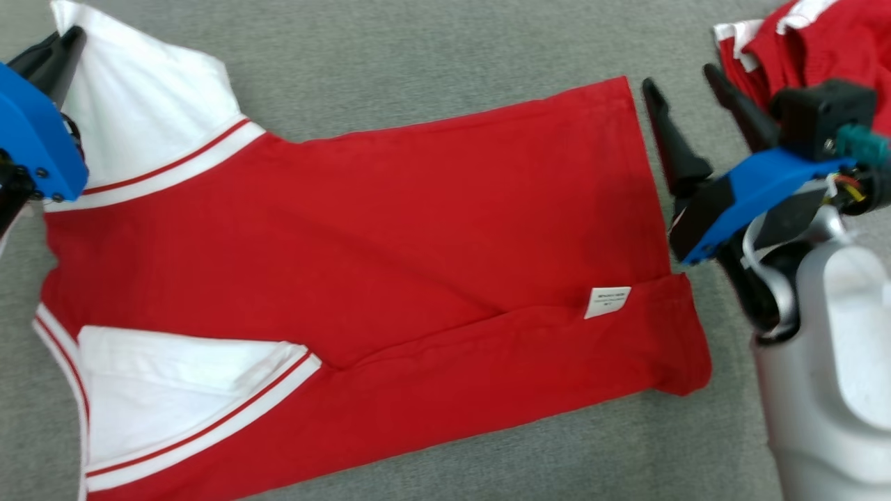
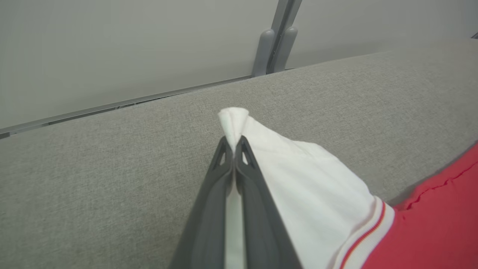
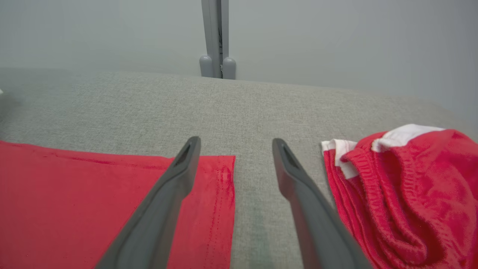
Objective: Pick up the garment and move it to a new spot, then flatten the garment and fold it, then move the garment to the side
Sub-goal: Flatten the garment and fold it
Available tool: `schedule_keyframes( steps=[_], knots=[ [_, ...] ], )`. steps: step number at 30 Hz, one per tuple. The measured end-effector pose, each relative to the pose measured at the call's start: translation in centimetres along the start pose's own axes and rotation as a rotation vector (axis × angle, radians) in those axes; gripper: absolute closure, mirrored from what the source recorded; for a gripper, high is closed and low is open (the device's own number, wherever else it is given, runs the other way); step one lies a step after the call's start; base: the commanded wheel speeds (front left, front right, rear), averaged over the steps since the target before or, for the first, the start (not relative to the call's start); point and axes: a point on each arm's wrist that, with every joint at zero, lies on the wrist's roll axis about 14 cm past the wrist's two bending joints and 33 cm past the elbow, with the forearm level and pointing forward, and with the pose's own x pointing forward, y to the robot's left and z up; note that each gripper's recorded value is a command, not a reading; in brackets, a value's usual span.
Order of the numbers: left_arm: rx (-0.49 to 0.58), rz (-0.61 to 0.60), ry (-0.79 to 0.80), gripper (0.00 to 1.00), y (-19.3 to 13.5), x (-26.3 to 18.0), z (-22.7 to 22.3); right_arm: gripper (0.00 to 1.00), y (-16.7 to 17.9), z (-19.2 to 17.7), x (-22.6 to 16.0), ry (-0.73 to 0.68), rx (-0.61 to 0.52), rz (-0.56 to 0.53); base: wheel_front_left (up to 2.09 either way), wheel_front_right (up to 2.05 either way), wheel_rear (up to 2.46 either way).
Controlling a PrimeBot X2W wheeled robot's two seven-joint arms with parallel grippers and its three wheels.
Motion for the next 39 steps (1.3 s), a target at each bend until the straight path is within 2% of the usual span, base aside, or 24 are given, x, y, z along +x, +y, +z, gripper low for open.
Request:
schedule_keyframes(
  steps=[4, 9, 15, 16, 17, 18, 19, 21, 23, 32, 39],
  knots=[
    [0.018, -0.007, -0.061, 1.0, -0.5, -1.3, 1.0, 0.0, -1.0, -0.2, 1.7, 0.069, -0.037, -0.017, 0.0, 0.0, 0.0],
    [0.037, -0.021, -0.092, 1.0, -1.1, -2.3, 0.9, 0.0, -0.5, -2.9, 3.7, 0.226, -0.049, 0.005, 0.0, 0.0, 0.0],
    [0.049, -0.038, -0.108, 1.0, -1.6, -2.9, 0.6, 0.0, 0.5, -5.4, 5.0, 0.35, -0.012, 0.035, 0.0, 0.0, 0.0],
    [0.051, -0.039, -0.109, 1.0, -1.6, -3.0, 0.6, 0.15, 0.6, -5.9, 5.0, 0.369, -0.01, 0.04, 0.0, 0.0, 0.0],
    [0.053, -0.042, -0.109, 1.0, -1.7, -3.1, 0.5, 0.39, 0.9, -6.0, 5.1, 0.378, -0.005, 0.05, 0.0, 0.0, 0.0],
    [0.054, -0.044, -0.11, 1.0, -1.8, -3.1, 0.5, 0.56, 1.1, -6.1, 5.2, 0.383, 0.0, 0.057, 0.0, 0.0, 0.0],
    [0.055, -0.045, -0.11, 1.0, -1.9, -3.2, 0.4, 0.64, 1.3, -6.1, 5.2, 0.387, 0.0, 0.064, 0.0, 0.0, 0.0],
    [0.052, -0.049, -0.117, 1.0, -2.0, -3.3, 0.5, 0.86, 1.7, -6.1, 5.3, 0.385, 0.004, 0.079, 0.0, 0.0, 0.0],
    [0.051, -0.049, -0.121, 1.0, -2.0, -3.3, 0.6, 1.0, 2.0, -5.9, 5.4, 0.377, 0.006, 0.09, 0.0, 0.0, 0.0],
    [0.064, -0.034, -0.197, 1.0, -2.0, -5.6, 1.6, 1.0, 2.2, -3.3, 5.0, 0.259, -0.014, 0.109, 0.0, 0.0, 0.0],
    [0.081, -0.048, -0.286, 1.0, -3.8, -9.6, 1.9, 1.0, 3.0, -1.6, 2.5, 0.156, 0.0, 0.137, 0.0, 0.0, 0.0]
  ],
)
